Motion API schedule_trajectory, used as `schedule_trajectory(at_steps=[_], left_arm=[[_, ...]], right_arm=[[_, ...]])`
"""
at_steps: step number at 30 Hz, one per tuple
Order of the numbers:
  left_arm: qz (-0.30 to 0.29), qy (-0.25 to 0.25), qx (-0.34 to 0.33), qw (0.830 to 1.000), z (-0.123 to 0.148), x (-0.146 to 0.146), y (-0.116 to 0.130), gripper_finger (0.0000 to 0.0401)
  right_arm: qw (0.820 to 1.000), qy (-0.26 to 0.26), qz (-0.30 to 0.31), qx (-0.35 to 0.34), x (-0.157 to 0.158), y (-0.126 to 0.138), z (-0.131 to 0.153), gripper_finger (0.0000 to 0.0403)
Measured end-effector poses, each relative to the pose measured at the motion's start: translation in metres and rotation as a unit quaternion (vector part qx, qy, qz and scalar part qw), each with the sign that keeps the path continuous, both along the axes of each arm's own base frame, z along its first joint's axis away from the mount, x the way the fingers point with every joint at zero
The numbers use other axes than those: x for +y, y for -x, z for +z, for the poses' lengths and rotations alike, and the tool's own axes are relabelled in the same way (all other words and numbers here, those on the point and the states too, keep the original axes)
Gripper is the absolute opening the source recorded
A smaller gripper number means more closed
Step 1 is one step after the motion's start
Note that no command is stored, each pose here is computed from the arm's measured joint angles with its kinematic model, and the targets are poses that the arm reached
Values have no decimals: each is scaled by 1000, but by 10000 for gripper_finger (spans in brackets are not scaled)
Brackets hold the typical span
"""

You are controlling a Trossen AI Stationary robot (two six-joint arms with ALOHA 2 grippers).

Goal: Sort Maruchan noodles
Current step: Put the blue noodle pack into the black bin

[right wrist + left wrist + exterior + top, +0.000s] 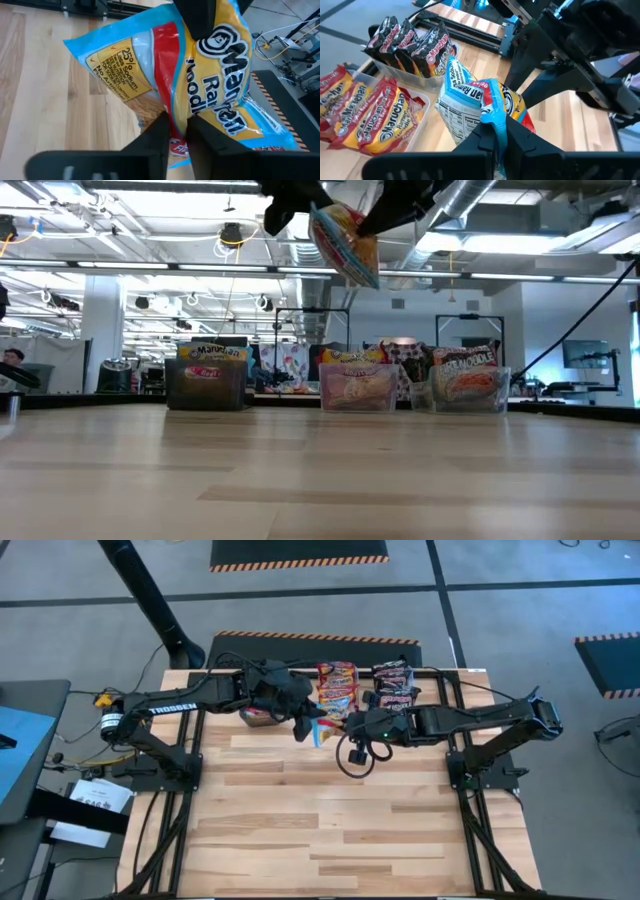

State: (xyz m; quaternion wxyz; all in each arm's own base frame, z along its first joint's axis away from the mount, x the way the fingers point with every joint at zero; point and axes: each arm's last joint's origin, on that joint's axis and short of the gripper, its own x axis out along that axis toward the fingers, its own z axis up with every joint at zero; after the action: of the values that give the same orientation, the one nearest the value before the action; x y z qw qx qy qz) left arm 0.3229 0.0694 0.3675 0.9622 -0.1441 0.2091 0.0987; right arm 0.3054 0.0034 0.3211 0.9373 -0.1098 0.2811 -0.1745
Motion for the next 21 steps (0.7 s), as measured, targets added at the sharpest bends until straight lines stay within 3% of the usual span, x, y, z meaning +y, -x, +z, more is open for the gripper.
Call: schedule_trajectory(at_steps=[11, 21], left_arm=[[17, -61, 68, 996, -5, 1, 12, 1], [45, -109, 113, 987, 5, 3, 39, 1]], right_arm=[[1000, 0, -2, -22, 0, 6, 11, 180], [999, -1, -2, -39, -1, 21, 24, 197]])
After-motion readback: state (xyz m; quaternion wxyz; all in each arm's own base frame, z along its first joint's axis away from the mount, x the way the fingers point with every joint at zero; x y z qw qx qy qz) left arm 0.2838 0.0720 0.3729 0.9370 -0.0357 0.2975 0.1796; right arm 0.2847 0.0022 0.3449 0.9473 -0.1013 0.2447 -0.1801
